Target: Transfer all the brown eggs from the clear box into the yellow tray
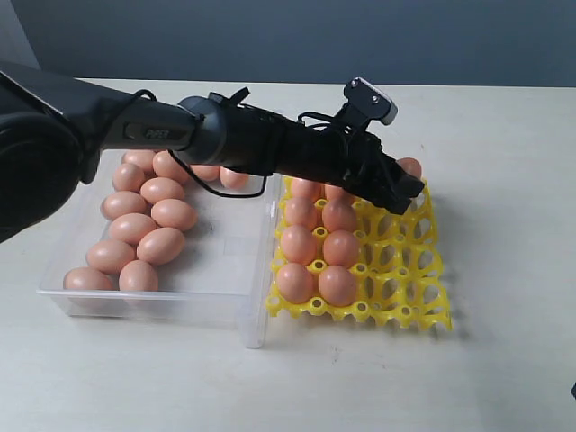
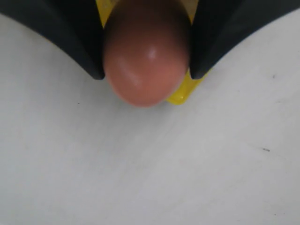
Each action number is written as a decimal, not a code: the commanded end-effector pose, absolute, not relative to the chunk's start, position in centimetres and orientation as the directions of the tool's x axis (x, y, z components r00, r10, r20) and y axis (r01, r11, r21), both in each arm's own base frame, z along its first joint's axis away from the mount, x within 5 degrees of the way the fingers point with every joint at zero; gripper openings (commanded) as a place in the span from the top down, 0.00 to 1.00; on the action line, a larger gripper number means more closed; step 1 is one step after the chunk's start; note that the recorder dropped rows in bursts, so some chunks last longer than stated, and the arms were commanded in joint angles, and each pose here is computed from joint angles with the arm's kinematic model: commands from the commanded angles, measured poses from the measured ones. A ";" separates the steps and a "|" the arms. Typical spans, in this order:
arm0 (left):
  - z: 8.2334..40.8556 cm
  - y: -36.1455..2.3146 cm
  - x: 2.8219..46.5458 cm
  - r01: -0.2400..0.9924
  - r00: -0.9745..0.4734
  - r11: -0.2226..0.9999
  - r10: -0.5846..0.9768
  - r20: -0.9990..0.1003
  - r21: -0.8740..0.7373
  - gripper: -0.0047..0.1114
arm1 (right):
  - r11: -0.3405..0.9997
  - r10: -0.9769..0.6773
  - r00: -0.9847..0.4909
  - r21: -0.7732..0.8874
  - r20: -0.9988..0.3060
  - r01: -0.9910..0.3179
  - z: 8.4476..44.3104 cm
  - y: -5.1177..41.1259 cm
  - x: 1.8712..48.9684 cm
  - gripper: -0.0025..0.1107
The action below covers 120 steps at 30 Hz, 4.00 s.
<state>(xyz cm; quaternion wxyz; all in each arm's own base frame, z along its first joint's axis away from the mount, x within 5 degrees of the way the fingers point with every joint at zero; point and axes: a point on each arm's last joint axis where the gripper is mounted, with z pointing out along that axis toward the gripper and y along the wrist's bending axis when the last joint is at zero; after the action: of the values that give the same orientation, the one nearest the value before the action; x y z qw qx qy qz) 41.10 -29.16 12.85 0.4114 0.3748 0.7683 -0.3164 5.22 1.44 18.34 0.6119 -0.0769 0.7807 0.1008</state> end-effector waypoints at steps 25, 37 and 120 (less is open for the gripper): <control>17.7 -28.0 41.3 0.819 -0.387 0.549 0.317 -0.866 -0.166 0.38 | 0.967 0.006 -0.225 0.062 -0.974 -0.245 18.6 1.4 5.2 0.97; 19.0 -29.8 39.1 0.843 -0.350 0.538 0.577 -0.738 0.021 0.96 | 0.967 0.006 -0.225 0.062 -0.974 -0.245 18.6 1.4 5.2 0.97; 20.0 -31.8 41.5 0.817 -0.377 0.524 0.802 -0.463 0.240 0.96 | 0.968 0.004 -0.224 0.061 -0.975 -0.245 18.6 1.4 5.2 0.97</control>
<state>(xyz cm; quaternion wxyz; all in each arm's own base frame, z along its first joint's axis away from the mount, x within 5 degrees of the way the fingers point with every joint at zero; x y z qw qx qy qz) 41.54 -31.64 18.76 0.2489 0.4925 0.8339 -0.0070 5.22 1.44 18.34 0.6119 -0.0769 0.7807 0.1008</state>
